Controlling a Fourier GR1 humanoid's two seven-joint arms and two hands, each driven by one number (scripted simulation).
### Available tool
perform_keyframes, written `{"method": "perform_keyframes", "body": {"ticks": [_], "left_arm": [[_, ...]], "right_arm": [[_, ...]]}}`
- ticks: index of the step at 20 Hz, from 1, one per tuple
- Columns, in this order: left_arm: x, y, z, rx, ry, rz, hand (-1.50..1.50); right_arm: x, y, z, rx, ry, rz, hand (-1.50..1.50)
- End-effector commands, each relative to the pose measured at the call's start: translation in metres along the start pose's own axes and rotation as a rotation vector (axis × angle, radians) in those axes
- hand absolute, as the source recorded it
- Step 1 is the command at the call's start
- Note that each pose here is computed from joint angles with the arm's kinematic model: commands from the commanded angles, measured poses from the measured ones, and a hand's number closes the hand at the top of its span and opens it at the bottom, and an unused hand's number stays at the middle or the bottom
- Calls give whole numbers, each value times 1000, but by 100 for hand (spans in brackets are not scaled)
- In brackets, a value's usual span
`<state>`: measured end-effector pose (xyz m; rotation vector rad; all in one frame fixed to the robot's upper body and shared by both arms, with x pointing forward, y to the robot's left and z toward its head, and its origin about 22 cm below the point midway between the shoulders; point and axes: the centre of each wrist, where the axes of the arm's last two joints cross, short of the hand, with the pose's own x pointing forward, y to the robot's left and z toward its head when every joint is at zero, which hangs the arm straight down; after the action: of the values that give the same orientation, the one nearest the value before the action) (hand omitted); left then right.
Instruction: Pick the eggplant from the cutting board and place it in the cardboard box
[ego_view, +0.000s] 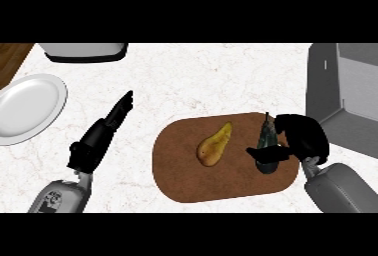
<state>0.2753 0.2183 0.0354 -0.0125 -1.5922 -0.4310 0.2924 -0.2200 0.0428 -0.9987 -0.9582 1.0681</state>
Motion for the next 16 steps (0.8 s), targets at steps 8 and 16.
{"method": "perform_keyframes", "body": {"ticks": [8,16], "left_arm": [[9,14,-6,-4,-12,-5,0],[-13,1,4,7,19,8,0]], "right_arm": [[-89,-87,60,-361,-162,33,150],[-82,-140,134,-499,-237,-138,150]]}}
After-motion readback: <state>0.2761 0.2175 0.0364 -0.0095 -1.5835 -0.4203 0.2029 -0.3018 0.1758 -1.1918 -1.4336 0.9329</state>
